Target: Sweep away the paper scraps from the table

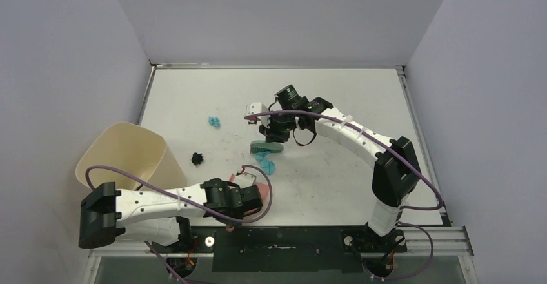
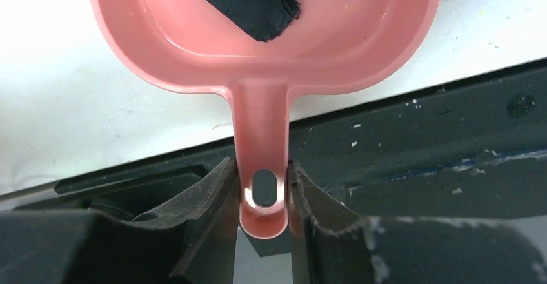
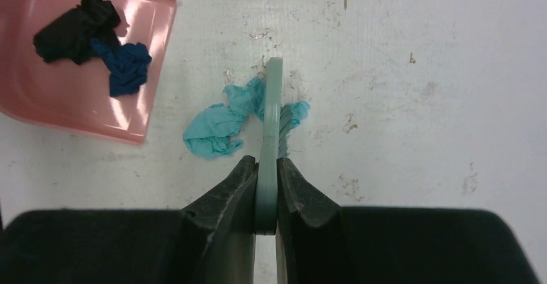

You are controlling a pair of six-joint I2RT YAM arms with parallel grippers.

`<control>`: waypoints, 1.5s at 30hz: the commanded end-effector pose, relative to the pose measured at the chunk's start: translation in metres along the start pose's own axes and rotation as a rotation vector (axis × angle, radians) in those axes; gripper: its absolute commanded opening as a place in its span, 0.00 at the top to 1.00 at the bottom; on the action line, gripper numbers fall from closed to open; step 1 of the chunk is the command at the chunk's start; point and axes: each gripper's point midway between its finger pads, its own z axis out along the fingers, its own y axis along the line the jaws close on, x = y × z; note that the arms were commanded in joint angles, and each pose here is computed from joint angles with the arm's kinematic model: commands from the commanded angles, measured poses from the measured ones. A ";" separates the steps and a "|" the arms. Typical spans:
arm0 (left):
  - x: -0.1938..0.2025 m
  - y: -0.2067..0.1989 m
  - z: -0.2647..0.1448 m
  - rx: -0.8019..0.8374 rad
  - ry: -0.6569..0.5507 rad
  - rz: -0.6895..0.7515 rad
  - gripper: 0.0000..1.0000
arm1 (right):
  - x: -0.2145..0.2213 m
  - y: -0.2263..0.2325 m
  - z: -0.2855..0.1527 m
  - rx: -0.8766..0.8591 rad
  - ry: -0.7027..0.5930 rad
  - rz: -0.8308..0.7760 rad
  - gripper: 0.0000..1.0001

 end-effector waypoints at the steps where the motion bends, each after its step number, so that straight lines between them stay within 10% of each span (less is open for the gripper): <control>1: -0.021 -0.023 0.005 0.044 -0.036 0.043 1.00 | 0.007 0.022 -0.001 -0.048 0.027 0.238 0.94; 14: -0.051 -0.051 0.022 0.075 -0.102 0.054 1.00 | -0.038 0.056 -0.030 -0.175 -0.073 0.548 0.94; 29: -0.073 -0.043 0.012 0.122 -0.289 0.001 1.00 | -0.049 -0.008 -0.118 0.104 -0.166 0.458 0.93; 45: -0.082 -0.021 -0.027 0.047 -0.320 -0.030 1.00 | 0.056 -0.064 -0.211 0.541 -0.475 0.810 0.95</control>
